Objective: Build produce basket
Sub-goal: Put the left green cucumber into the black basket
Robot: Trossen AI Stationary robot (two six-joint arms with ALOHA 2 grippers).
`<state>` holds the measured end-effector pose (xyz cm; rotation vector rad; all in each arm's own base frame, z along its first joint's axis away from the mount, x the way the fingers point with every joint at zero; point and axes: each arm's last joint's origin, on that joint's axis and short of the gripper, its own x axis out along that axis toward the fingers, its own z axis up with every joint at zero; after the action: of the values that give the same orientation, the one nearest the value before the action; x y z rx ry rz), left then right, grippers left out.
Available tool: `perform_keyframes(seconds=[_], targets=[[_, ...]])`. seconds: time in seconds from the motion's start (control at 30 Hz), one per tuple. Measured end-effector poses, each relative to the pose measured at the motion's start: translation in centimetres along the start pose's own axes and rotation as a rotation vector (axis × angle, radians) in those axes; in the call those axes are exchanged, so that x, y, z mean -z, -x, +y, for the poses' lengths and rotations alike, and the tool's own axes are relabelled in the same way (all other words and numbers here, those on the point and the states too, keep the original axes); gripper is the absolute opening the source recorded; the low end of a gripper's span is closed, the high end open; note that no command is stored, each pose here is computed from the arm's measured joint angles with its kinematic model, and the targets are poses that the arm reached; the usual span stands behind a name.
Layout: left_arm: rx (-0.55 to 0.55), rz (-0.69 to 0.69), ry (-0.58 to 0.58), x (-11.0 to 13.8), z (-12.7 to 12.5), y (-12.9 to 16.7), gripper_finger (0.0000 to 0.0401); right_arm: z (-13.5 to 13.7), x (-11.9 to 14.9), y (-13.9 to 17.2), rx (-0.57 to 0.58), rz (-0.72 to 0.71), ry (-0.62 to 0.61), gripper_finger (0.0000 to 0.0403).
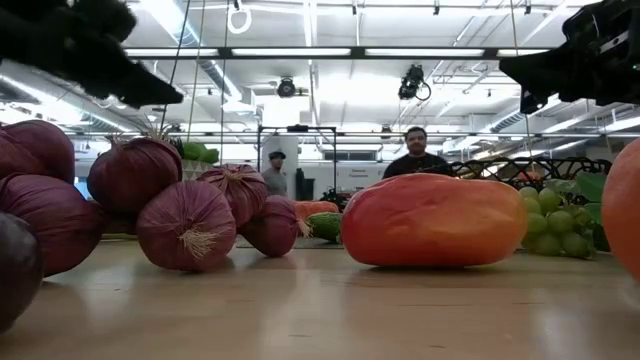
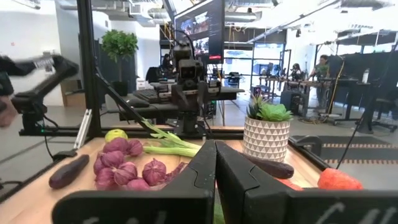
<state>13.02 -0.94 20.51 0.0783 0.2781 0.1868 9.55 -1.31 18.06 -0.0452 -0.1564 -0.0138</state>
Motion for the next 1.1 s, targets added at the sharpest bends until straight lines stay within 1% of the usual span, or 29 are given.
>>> perform_keyframes(seconds=[0.07,0.1,0.17,0.23,0.33,0.4,0.47,0.6,0.7,0.8,0.9,1.03,1.1], targets=[[-0.034,0.074,-0.002,-1.2,0.1,-1.0,0.0214,0.0,0.0,0.0,0.0,0.0,0.002,0.0013],[-0.055,0.109,0.017,-1.7,0.2,-1.6,0.023,0.0,0.0,0.0,0.0,0.0,0.002,0.0013],[-0.09,0.167,0.08,-2.7,0.4,-3.2,0.0253,0.0,0.0,0.0,0.0,0.0,0.002,0.0013],[-0.091,0.218,0.141,-3.5,0.5,-5.0,0.0267,0.0,0.0,0.0,0.0,0.0,0.002,0.0013],[-0.055,0.305,0.197,-4.6,0.3,-8.3,0.0274,0.0,0.0,0.0,0.0,0.0,0.002,0.0013],[-0.006,0.35,0.2,-5.4,-0.1,-10.7,0.0274,0.0,0.0,0.0,0.0,0.0,0.002,0.0013],[0.021,0.374,0.193,-6.3,-0.6,-13.2,0.0272,0.0,0.0,0.0,0.0,0.0,0.002,0.0013],[0.024,0.456,0.179,-7.9,-1.4,-17.3,0.0266,0.0,0.0,0.0,0.0,0.0,0.002,0.0013],[-0.001,0.544,0.208,-8.5,-1.6,-19.9,0.0264,0.0,0.0,0.0,0.0,0.0,0.002,0.0013],[-0.033,0.61,0.272,-8.1,-2.0,-22.0,0.0265,0.0,0.0,0.0,0.0,0.0,0.002,0.0013],[-0.061,0.652,0.331,-6.8,-2.4,-23.8,0.0265,0.0,0.0,0.0,0.0,0.0,0.002,0.0013],[-0.079,0.719,0.383,-4.6,-2.6,-25.3,0.0263,0.0,0.0,0.0,0.001,0.0,0.002,0.0013],[-0.084,0.733,0.422,-4.1,-2.5,-25.9,0.0262,0.0,0.0,0.0,0.001,-0.001,0.002,0.0013]])
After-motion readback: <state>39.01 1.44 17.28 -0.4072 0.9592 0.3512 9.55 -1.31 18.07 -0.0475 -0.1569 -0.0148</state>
